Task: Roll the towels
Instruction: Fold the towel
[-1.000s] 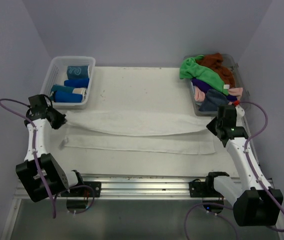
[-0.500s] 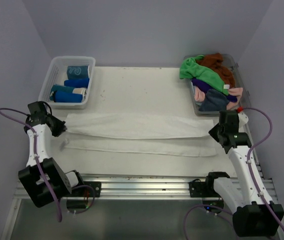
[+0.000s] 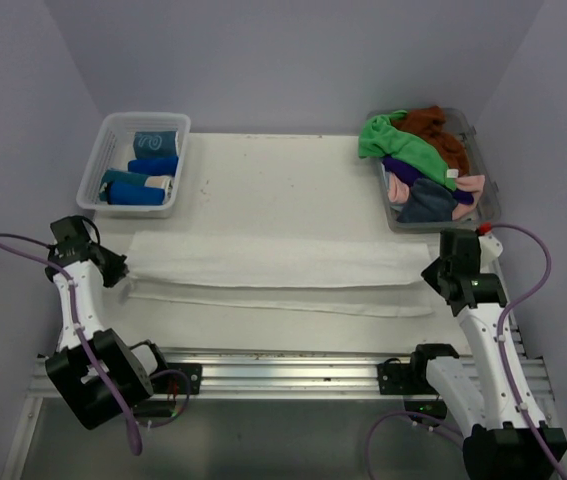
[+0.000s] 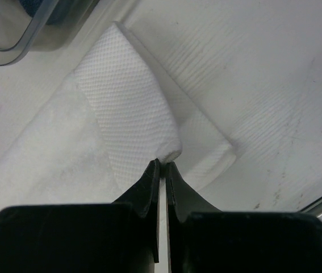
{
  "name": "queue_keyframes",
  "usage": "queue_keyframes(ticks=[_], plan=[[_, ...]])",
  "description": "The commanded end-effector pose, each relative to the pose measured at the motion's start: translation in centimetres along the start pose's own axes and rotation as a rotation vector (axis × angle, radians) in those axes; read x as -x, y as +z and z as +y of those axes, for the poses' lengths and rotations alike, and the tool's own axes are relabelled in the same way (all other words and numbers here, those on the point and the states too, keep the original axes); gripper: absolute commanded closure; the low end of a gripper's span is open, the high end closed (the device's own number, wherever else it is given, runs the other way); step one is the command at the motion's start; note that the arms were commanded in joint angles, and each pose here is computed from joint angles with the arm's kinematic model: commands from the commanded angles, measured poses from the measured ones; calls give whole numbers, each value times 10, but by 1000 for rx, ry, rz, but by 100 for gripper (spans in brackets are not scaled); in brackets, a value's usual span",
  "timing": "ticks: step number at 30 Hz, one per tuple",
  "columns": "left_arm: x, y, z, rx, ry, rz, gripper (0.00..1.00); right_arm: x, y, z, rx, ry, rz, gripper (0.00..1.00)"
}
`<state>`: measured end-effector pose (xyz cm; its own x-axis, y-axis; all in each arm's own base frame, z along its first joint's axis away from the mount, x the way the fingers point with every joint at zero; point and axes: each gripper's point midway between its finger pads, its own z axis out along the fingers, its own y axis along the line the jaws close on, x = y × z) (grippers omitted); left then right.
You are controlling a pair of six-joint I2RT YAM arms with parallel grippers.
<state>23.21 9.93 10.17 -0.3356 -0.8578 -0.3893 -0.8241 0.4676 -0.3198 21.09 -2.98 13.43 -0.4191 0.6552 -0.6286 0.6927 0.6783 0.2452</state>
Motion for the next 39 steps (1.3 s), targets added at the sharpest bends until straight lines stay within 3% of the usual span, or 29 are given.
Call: queue_keyframes(ticks=[1,8,15,26,39], plan=[[-1,7,15,48,-6,-19,100,2,-2,-10,-47,29,-21,100],[-18,24,26,65,-19,34,100,-34,14,-30,-102,40,65,100],[-23,34,29,70,-22,57,100,-40,21,-31,-117,38,84,100],[11,12,10,32,-58,-32,100,0,-15,-24,-55,50,-39,100],[1,25,16,45,-68,9,100,-56,-6,-40,-111,100,159,100]])
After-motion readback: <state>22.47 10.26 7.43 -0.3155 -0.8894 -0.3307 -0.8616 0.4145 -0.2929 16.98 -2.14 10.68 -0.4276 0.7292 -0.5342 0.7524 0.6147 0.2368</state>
